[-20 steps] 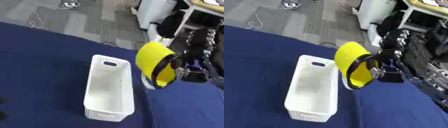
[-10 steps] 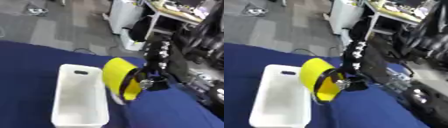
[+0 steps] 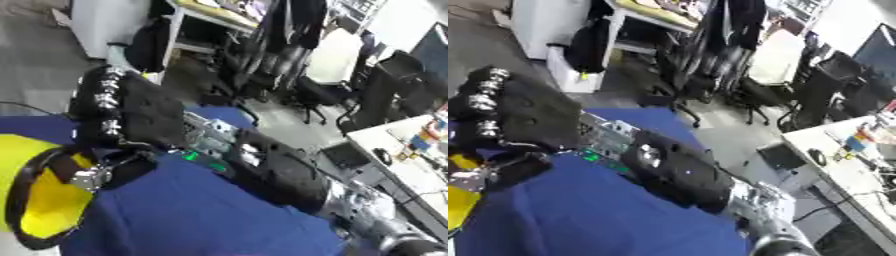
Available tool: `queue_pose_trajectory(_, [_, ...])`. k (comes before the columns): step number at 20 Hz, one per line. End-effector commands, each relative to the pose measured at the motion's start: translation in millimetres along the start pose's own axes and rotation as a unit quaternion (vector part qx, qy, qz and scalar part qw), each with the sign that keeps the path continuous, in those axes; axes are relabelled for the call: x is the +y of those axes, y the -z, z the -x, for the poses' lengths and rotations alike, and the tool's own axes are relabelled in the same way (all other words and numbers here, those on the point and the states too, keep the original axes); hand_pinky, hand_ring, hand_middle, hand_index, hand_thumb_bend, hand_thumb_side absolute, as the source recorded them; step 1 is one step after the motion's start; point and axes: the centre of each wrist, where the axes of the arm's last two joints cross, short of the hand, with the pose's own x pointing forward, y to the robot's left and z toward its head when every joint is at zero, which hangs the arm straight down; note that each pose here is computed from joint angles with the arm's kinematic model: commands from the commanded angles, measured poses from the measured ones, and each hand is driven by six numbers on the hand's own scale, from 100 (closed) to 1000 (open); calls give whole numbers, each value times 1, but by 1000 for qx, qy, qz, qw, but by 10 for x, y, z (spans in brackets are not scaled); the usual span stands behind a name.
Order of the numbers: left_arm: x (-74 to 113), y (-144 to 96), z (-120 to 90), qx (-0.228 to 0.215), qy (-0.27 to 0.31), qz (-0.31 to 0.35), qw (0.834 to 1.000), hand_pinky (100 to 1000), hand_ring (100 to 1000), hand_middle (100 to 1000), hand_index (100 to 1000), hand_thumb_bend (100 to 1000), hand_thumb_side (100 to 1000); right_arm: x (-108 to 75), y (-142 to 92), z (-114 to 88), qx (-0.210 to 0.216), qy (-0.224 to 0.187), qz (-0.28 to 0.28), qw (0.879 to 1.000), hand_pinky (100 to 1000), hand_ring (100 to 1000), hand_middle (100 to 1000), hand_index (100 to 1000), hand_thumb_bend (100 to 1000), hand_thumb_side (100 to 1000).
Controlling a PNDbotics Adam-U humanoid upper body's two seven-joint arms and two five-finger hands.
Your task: Pick up objects on the table and place them in the box.
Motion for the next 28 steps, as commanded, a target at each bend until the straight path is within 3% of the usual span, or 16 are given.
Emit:
queue_pose_trajectory(1, [16,-8,-41,-4,10,9,1000,790,527,685,803,100,829,-54,60,58,-15,-7,-8,1000,100,100,100,122,100,663])
queue_pose_trajectory(16, [23,-5,-44,-2,17,13,1000,790,524,683,802,100,827,43,102,25,-26,16,-27,999,100,100,100,114,100,664])
queue_pose_trajectory(25, [-5,25,-44,-8,13,21,1000,789,522,682,802,100,827,113,90,61,-29,9,-54,998,100,100,100,113,100,668])
queue_pose_trajectory(28, [-11,27,-43,-8,12,22,1000,789,522,682,802,100,826,130,66,77,-23,-1,-66,998,100,100,100,145,100,729])
